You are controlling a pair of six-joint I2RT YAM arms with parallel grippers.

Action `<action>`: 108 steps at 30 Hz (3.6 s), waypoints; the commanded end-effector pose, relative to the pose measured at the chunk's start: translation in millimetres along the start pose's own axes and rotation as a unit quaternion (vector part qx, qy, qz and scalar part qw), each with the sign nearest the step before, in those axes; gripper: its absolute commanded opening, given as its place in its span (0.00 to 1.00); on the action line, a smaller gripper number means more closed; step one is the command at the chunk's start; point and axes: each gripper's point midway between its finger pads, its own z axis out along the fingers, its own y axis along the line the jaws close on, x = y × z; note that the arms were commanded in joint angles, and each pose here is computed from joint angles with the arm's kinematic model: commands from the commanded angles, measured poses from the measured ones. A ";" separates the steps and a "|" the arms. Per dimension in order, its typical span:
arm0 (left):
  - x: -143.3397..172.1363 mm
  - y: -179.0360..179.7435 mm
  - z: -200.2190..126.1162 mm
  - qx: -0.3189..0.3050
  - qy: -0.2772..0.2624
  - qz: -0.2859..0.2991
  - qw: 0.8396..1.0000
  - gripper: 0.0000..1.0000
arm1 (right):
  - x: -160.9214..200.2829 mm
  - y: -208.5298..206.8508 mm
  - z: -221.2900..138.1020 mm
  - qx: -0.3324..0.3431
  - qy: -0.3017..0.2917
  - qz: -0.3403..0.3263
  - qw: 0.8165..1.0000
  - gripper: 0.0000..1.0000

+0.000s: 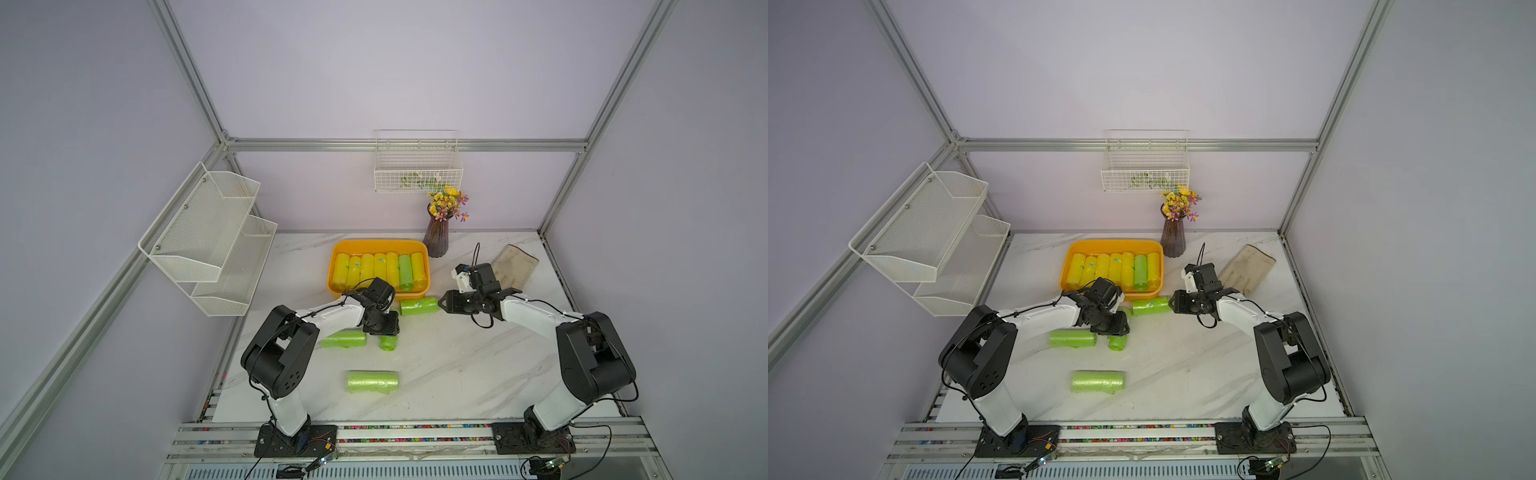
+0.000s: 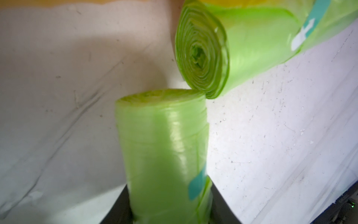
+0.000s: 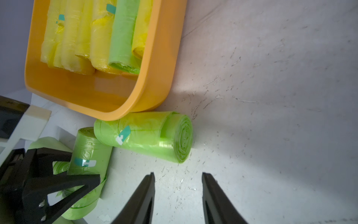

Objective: Put the roll of trash bags into the storage box
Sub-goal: Pick up the roll of trash bags from the center of the board, then place the roll of trash bags in the storage box.

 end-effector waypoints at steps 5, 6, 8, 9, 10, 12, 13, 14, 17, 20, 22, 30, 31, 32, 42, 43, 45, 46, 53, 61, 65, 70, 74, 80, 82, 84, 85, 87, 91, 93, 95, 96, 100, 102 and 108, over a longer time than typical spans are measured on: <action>-25.4 -43.2 -47.4 0.065 -0.063 0.050 0.995 0.41 | -9.9 -0.8 -7.5 -0.002 -0.016 -0.001 1.000 0.45; -27.6 -49.2 -51.6 0.075 -0.066 0.061 0.993 0.41 | -10.7 -0.7 -8.0 -0.002 -0.017 -0.001 1.000 0.45; -32.1 -56.4 -58.8 0.088 -0.073 0.071 0.991 0.41 | -12.2 -0.2 -9.5 -0.002 -0.020 0.001 1.000 0.45; -34.4 -60.5 -62.4 0.094 -0.077 0.076 0.990 0.41 | -11.8 -0.5 -9.6 -0.002 -0.020 0.002 1.000 0.45; -37.2 -63.4 -65.9 0.098 -0.082 0.078 0.989 0.41 | -12.0 -0.5 -10.2 -0.001 -0.020 0.002 1.000 0.45; -45.5 -69.4 -75.4 0.103 -0.097 0.083 0.986 0.41 | -11.7 0.0 -12.7 0.000 -0.022 0.002 1.000 0.45; -49.9 -71.6 -80.2 0.105 -0.106 0.085 0.985 0.41 | -11.5 0.1 -14.0 0.001 -0.023 0.001 1.000 0.45; -53.8 -73.1 -84.6 0.107 -0.113 0.084 0.984 0.41 | -11.1 -0.4 -14.8 0.002 -0.023 0.002 1.000 0.44; -67.8 -72.3 -95.8 0.112 -0.130 0.080 0.982 0.41 | -10.7 -0.5 -17.8 0.004 -0.027 0.001 1.000 0.44; -85.1 -59.3 -104.9 0.107 -0.144 0.066 0.982 0.41 | -9.8 -0.6 -18.8 0.003 -0.028 0.002 1.000 0.44; -98.9 -44.9 -112.1 0.106 -0.155 0.049 0.981 0.41 | -10.1 -0.7 -19.8 0.002 -0.029 0.003 1.000 0.44; -138.1 20.3 -126.2 0.070 -0.158 0.020 0.985 0.39 | -6.9 -2.8 -21.6 0.005 -0.033 0.010 0.999 0.44; -143.3 29.4 -127.4 0.062 -0.157 0.018 0.986 0.40 | -5.7 -4.3 -21.1 0.006 -0.032 0.013 0.999 0.44; -148.0 37.4 -128.2 0.055 -0.157 0.014 0.986 0.39 | -10.5 0.3 -28.9 0.002 -0.045 0.010 0.999 0.44; -187.6 101.8 -114.0 -0.017 -0.127 0.015 0.992 0.39 | -12.0 -1.8 -32.5 0.006 -0.059 0.024 0.998 0.44; -190.2 105.0 -111.1 -0.019 -0.125 0.014 0.992 0.39 | -12.3 -2.6 -32.9 0.008 -0.060 0.024 0.998 0.44; -195.0 109.2 -105.1 -0.017 -0.122 0.010 0.992 0.40 | -13.4 -3.4 -33.7 0.010 -0.062 0.026 0.998 0.44; -197.3 111.1 -101.9 -0.016 -0.120 0.008 0.993 0.40 | -13.3 -3.4 -34.1 0.010 -0.061 0.026 0.998 0.44; -209.2 120.4 -83.0 -0.012 -0.115 -0.005 0.993 0.40 | -9.4 -5.5 -36.0 0.013 -0.062 0.030 0.998 0.44; -211.1 132.3 -68.5 -0.014 -0.109 -0.022 0.994 0.41 | -0.8 -10.5 -41.7 0.022 -0.065 0.035 0.997 0.44; -210.3 137.5 -64.2 -0.018 -0.107 -0.027 0.994 0.44 | 0.6 -12.2 -44.1 0.026 -0.068 0.036 0.997 0.44; -211.6 140.8 -64.6 -0.017 -0.109 -0.031 0.993 0.45 | 2.1 -12.4 -44.8 0.026 -0.068 0.037 0.997 0.44; -212.2 140.6 -65.3 -0.015 -0.111 -0.033 0.993 0.50 | 2.2 -12.7 -45.2 0.026 -0.068 0.038 0.997 0.44; -212.6 139.9 -68.2 -0.014 -0.114 -0.035 0.993 0.60 | 3.6 -13.3 -45.4 0.028 -0.066 0.038 0.997 0.44; -213.6 140.2 -70.7 -0.015 -0.118 -0.034 0.992 0.61 | 3.9 -13.7 -46.1 0.030 -0.066 0.038 0.997 0.44; -214.1 139.7 -72.0 -0.015 -0.119 -0.034 0.992 0.62 | 3.4 -14.8 -47.1 0.031 -0.068 0.038 0.996 0.44; -214.8 139.1 -73.2 -0.014 -0.121 -0.035 0.992 0.63 | 3.8 -14.7 -46.9 0.032 -0.067 0.038 0.997 0.44; -216.1 138.5 -75.5 -0.008 -0.125 -0.038 0.991 0.65 | 3.6 -14.3 -47.1 0.031 -0.067 0.038 0.997 0.44; -219.8 135.4 -82.1 -0.005 -0.134 -0.037 0.990 0.67 | 4.5 -14.4 -47.9 0.032 -0.065 0.037 0.997 0.43; -221.2 134.5 -85.9 -0.006 -0.139 -0.036 0.990 0.67 | 4.0 -14.5 -48.9 0.034 -0.067 0.036 0.997 0.43; -221.0 134.5 -87.9 -0.006 -0.140 -0.036 0.990 0.67 | 3.0 -14.5 -50.5 0.036 -0.069 0.034 0.996 0.44; -221.5 133.5 -90.3 -0.006 -0.142 -0.035 0.989 0.67 | 2.1 -14.1 -51.0 0.036 -0.069 0.034 0.996 0.44; -224.0 129.1 -102.3 -0.005 -0.154 -0.031 0.988 0.68 | -0.9 -11.5 -52.2 0.033 -0.070 0.031 0.997 0.44; -225.7 125.3 -112.2 -0.004 -0.163 -0.028 0.986 0.68 | -1.1 -8.1 -51.2 0.025 -0.064 0.024 0.997 0.44; -226.3 114.5 -148.8 -0.003 -0.206 -0.036 0.978 0.70 | -2.1 0.9 -50.6 0.009 -0.047 -0.001 0.999 0.45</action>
